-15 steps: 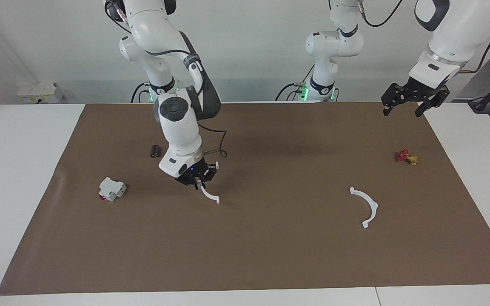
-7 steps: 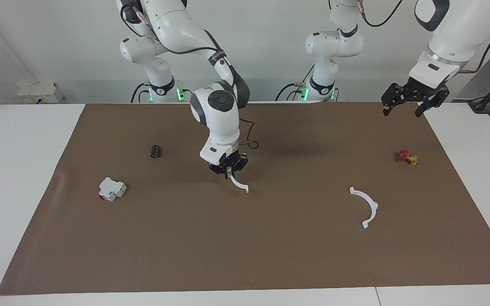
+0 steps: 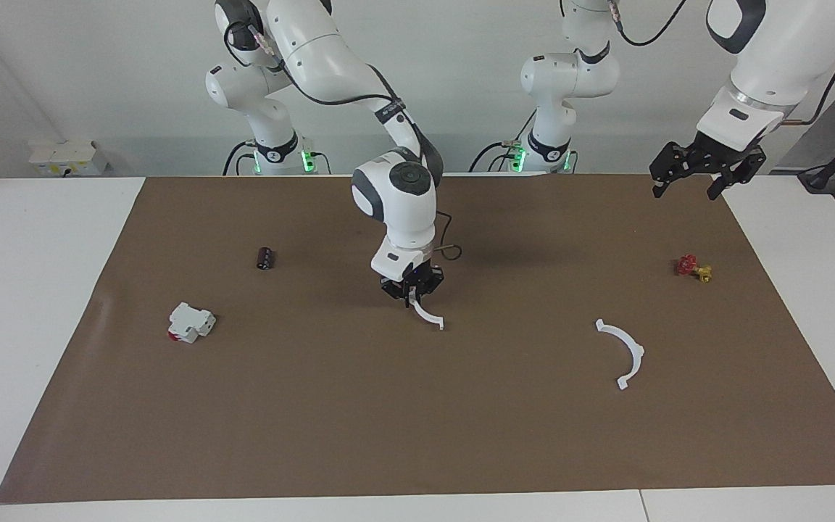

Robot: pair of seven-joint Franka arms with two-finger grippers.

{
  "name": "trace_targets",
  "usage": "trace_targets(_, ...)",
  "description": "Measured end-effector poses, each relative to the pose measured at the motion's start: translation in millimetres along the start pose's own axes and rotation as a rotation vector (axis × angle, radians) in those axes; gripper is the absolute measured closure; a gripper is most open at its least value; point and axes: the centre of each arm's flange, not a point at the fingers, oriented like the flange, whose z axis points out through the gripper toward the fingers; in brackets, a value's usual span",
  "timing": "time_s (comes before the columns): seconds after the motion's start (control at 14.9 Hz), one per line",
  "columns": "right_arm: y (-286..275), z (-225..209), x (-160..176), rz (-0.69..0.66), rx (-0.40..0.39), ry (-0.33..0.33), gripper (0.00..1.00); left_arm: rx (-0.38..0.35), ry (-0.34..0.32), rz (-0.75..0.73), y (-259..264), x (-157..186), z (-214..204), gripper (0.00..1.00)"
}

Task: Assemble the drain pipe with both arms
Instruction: 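Carry the clamp half toward the table center and release it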

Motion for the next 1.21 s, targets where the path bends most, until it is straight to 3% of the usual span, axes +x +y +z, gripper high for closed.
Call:
trace_targets(0.34, 3.8, 12.2, -6.4, -0.002, 0.003, 0.010, 0.79, 0.000, 0.000, 0.000, 0.0, 0.0, 0.0, 0.00)
trace_targets(0.47, 3.4, 12.0, -6.5, -0.002, 0.004, 0.011, 0.65, 0.000, 0.000, 0.000, 0.0, 0.0, 0.0, 0.00)
trace_targets(0.67, 6.5, -1.4, 2.4, 0.009, 0.012, 0.036, 0.33, 0.000, 0.000, 0.000, 0.0, 0.0, 0.0, 0.00)
trace_targets(0.88, 41.9, -49.7, 25.2, 0.076, 0.023, 0.082, 0.03, 0.000, 0.000, 0.000, 0.0, 0.0, 0.0, 0.00)
trace_targets(1.21, 146.6, -154.4, 37.2, 0.233, 0.009, 0.077, 0.00, 0.000, 0.000, 0.000, 0.0, 0.0, 0.0, 0.00)
